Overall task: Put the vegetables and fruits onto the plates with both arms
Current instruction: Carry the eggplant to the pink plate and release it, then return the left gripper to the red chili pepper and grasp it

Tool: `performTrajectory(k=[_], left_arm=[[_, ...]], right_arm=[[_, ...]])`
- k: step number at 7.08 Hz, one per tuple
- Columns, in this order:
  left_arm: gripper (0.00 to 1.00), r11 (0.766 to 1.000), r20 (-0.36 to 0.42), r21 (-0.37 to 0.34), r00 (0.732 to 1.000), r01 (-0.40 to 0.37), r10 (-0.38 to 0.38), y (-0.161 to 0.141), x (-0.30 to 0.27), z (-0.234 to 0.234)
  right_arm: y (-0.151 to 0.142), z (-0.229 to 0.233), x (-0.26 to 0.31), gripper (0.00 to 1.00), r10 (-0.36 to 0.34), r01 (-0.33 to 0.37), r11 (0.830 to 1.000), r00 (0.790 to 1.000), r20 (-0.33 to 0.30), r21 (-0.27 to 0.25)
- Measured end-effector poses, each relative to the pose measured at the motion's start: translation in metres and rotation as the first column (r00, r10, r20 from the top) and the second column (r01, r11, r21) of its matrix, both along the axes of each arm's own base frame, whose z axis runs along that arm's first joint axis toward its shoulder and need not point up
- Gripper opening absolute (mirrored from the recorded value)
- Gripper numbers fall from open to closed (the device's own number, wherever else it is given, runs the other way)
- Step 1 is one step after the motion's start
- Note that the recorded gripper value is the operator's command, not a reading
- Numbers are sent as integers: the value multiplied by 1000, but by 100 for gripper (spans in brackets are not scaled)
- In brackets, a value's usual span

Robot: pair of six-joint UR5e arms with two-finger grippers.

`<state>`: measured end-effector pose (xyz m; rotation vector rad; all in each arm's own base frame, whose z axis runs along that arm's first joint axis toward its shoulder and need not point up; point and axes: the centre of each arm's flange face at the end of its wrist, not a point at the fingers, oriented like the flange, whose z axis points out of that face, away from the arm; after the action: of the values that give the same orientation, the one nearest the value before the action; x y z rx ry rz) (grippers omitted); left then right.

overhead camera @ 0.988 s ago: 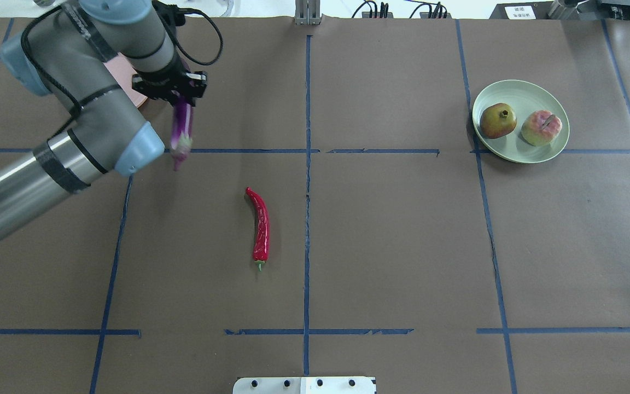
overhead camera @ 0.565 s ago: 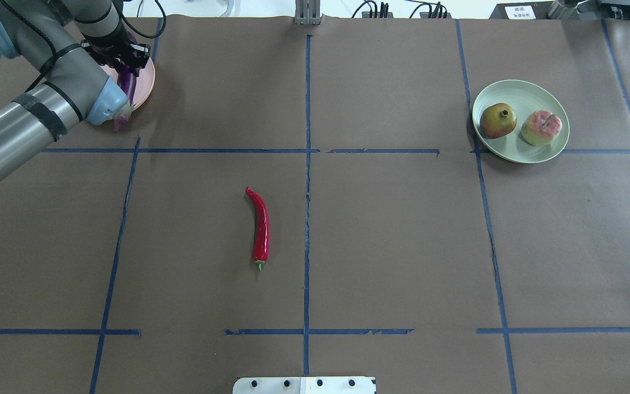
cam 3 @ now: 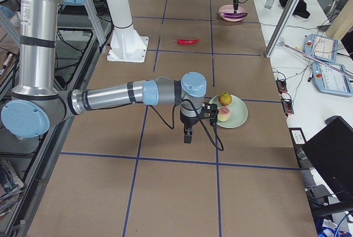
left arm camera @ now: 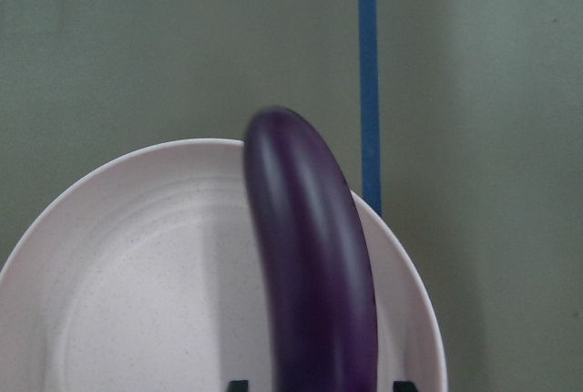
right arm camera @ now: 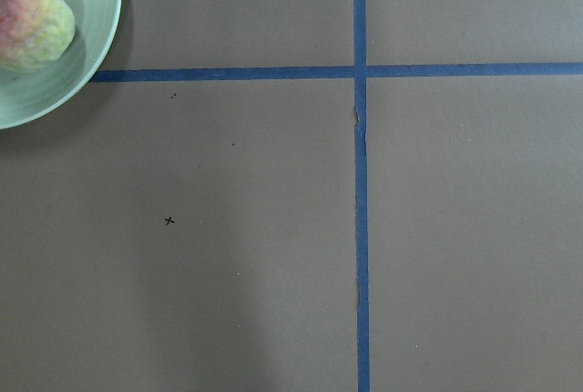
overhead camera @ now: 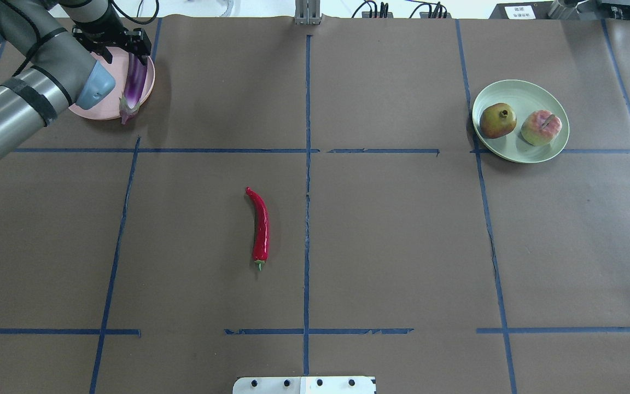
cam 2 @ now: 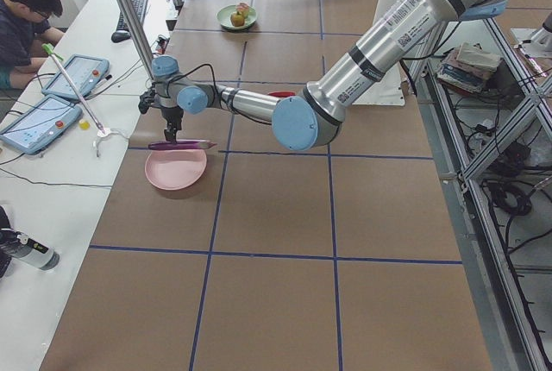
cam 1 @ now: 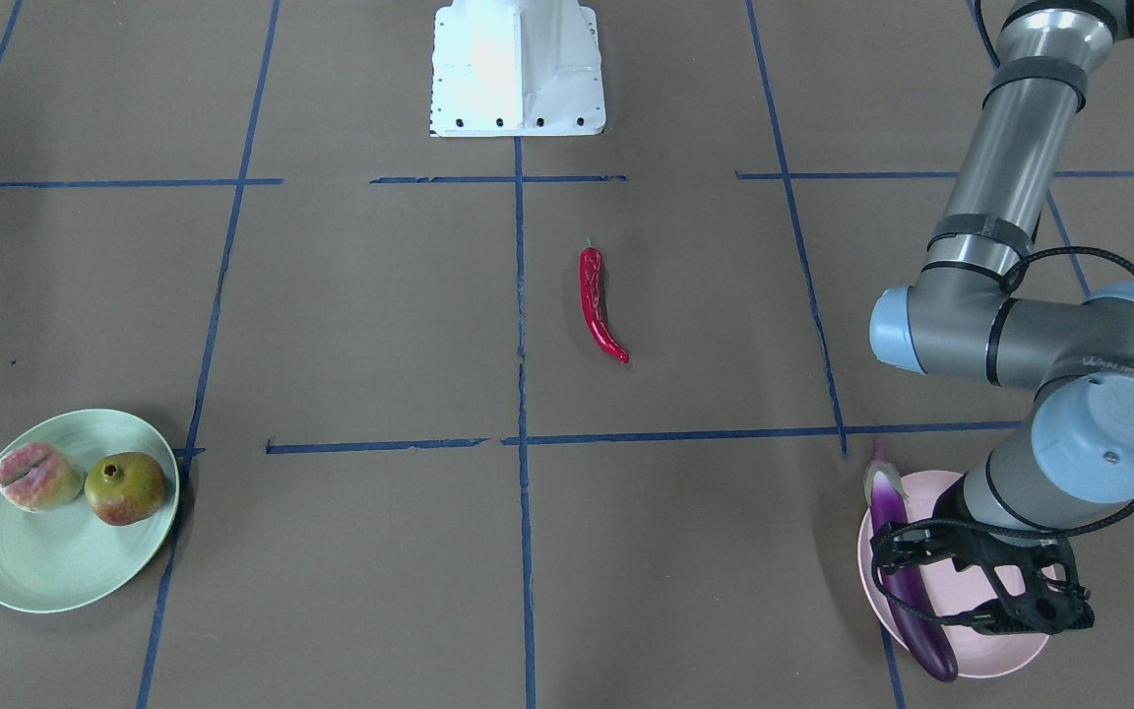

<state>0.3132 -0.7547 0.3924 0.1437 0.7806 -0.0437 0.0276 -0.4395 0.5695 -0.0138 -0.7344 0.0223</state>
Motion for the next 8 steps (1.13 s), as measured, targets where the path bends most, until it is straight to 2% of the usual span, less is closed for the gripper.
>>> performTrajectory(k=[2,3,4,5,6,7,8], left_arm=[[100,1000,-53,-17,999,-8,7,58,-17,-44],[100,999,-66,-48,998,-6,3,102,4,-73],[100,997,-58,-73,998,-3,-1,152,52,-99],[94,997,-33,-82,999,7,-10,206,116,-119],[92,997,-13,-81,1000,19,-20,259,179,-134],[92,997,-7,-78,1000,26,-26,298,220,-145],[85,997,-11,-76,1000,21,-22,324,244,-153]], right_arm=[[-1,-1,0,100,1,-1,1000,1000,2,13],[-1,-1,0,100,2,-2,1000,1000,3,15],[-1,-2,0,100,1,-2,1000,1000,3,15],[-1,-2,0,100,1,-1,1000,1000,3,17],[-1,-2,0,100,1,-1,1000,1000,3,18],[-1,-2,0,100,1,-1,1000,1000,3,18],[-1,-2,0,100,1,-1,1000,1000,3,18]])
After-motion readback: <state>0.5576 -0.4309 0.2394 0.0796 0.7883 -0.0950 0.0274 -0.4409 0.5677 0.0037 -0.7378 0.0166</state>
